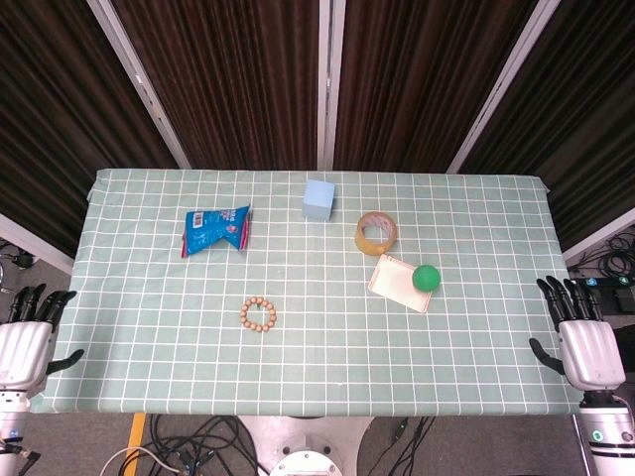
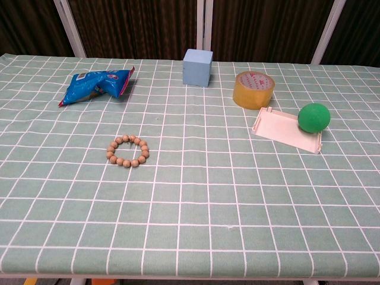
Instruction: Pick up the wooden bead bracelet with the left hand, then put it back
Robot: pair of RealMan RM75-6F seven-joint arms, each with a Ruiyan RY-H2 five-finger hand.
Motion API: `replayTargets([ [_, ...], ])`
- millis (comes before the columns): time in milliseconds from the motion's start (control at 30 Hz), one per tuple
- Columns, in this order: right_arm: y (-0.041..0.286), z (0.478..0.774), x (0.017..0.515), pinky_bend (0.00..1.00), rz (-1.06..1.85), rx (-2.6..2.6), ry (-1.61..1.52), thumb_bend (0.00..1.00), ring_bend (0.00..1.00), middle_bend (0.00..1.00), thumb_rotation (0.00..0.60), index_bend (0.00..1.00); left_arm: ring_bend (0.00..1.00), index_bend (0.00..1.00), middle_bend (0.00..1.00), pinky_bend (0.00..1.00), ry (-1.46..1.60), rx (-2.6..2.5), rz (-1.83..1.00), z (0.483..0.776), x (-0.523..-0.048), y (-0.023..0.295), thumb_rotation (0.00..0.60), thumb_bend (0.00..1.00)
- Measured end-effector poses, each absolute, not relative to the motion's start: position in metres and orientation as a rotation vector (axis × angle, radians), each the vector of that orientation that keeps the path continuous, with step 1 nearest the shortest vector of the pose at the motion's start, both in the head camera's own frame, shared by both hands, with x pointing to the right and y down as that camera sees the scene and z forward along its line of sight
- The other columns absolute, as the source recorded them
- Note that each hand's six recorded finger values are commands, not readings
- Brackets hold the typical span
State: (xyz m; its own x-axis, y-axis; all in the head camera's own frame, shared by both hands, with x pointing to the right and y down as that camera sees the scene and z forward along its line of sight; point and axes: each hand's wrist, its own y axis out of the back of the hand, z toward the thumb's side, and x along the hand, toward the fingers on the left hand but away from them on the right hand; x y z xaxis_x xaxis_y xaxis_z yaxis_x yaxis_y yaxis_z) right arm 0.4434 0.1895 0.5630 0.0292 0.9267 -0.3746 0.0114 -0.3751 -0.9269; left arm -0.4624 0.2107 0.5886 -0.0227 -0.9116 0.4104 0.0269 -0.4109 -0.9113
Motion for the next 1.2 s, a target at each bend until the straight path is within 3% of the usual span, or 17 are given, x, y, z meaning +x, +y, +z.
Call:
replayTargets([
  [433,0.189,0.558,0.444,0.00,1.434,-1.508,-1.023,0.16,0.00,0.05,0.600,0.00,0.04,0.18,0.17,0.00,0.982,-1.518,-1.472,0.584,-0.453,0.206,0.600,0.00],
  [600,0.184,0.546,0.446,0.00,1.407,-1.478,-1.031,0.16,0.00,0.05,0.600,0.00,0.20,0.28,0.31,0.11,0.906,-1.561,-1.350,0.583,-0.431,0.191,0.600,0.00],
  [800,0.176,0.533,0.446,0.00,1.382,-1.450,-1.037,0.16,0.00,0.05,0.600,0.00,0.20,0.33,0.34,0.14,0.731,-1.709,-1.134,0.594,-0.381,0.160,0.600,0.00],
  [967,0.175,0.530,0.447,0.00,1.386,-1.453,-1.041,0.16,0.00,0.05,0.600,0.00,0.22,0.38,0.38,0.15,0.541,-1.798,-0.963,0.613,-0.327,0.140,0.600,0.07],
  [1200,0.179,0.532,0.449,0.00,1.412,-1.464,-1.049,0.16,0.00,0.05,0.600,0.00,0.23,0.38,0.39,0.15,0.350,-1.861,-0.814,0.651,-0.258,0.136,0.600,0.12],
])
